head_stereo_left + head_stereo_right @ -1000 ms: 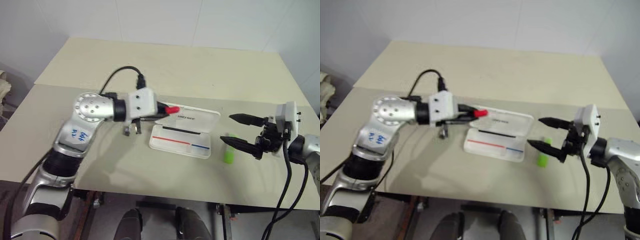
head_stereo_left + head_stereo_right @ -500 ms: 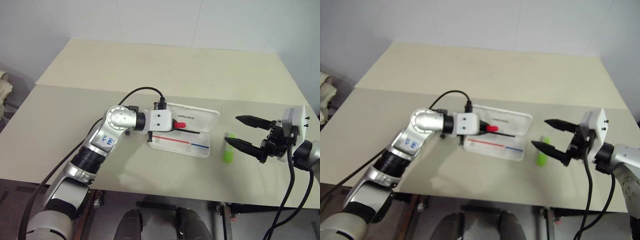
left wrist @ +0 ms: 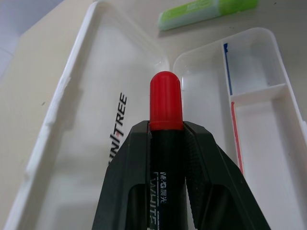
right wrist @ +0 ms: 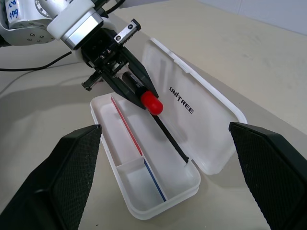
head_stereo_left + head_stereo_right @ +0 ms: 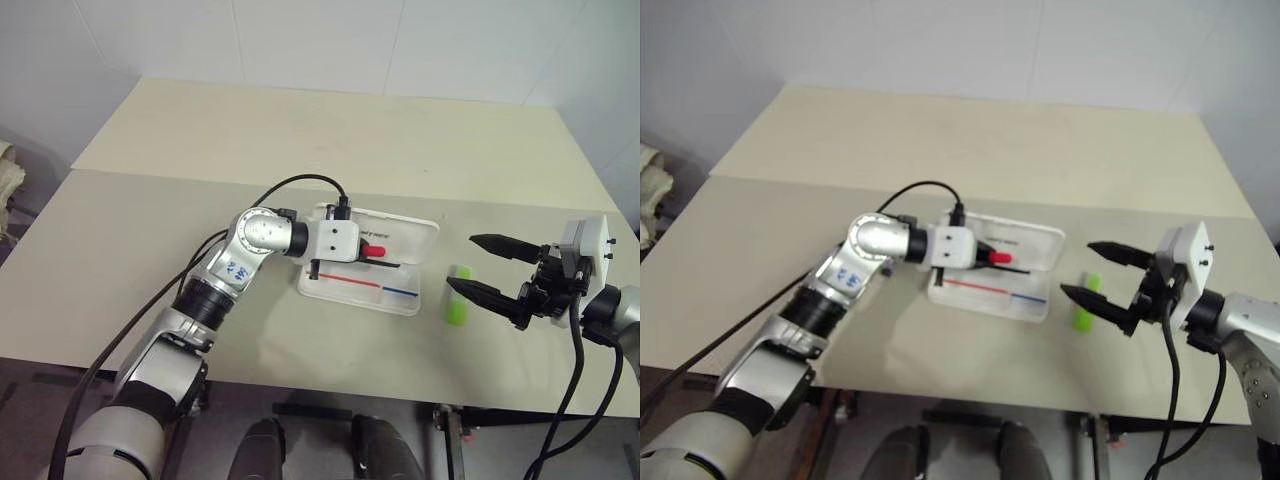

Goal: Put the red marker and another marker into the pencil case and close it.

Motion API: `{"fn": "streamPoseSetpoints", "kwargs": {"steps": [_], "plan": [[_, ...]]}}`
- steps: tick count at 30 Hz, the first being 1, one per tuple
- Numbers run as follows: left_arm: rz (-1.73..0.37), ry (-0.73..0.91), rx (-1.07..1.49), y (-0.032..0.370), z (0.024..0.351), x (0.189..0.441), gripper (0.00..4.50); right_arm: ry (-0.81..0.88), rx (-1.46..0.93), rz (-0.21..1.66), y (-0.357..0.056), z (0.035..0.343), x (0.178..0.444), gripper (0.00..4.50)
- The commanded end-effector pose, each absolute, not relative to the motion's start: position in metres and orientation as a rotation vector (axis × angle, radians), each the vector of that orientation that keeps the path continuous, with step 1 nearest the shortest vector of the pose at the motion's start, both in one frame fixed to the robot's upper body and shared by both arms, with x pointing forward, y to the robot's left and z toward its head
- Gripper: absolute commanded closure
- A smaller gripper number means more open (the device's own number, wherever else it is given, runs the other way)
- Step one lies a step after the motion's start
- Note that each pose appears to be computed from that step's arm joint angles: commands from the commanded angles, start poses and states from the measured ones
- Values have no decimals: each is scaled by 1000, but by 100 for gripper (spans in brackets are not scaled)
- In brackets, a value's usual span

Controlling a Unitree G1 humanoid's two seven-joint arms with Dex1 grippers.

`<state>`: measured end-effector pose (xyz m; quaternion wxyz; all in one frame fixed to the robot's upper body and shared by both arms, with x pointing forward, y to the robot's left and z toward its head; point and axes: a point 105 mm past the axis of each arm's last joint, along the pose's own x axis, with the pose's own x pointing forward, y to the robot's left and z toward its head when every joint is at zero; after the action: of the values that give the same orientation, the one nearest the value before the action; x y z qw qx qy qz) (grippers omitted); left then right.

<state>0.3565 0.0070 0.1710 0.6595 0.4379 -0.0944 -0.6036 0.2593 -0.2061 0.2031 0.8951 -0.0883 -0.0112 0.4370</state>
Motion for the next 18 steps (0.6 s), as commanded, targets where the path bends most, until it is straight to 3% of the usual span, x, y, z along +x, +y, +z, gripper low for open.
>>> {"fn": "streamPoseSetpoints", "kwargs": {"steps": [1, 6, 18], "plan": [[-1418, -253, 942, -3, 183, 348, 392, -81, -211, 891, -209, 217, 253, 0], [-1449, -186, 818, -7, 186, 345, 392, -80, -212, 883, -210, 217, 250, 0], [-1437, -138, 809, -3, 176, 357, 392, -84, -213, 873, -209, 218, 249, 0]]}}
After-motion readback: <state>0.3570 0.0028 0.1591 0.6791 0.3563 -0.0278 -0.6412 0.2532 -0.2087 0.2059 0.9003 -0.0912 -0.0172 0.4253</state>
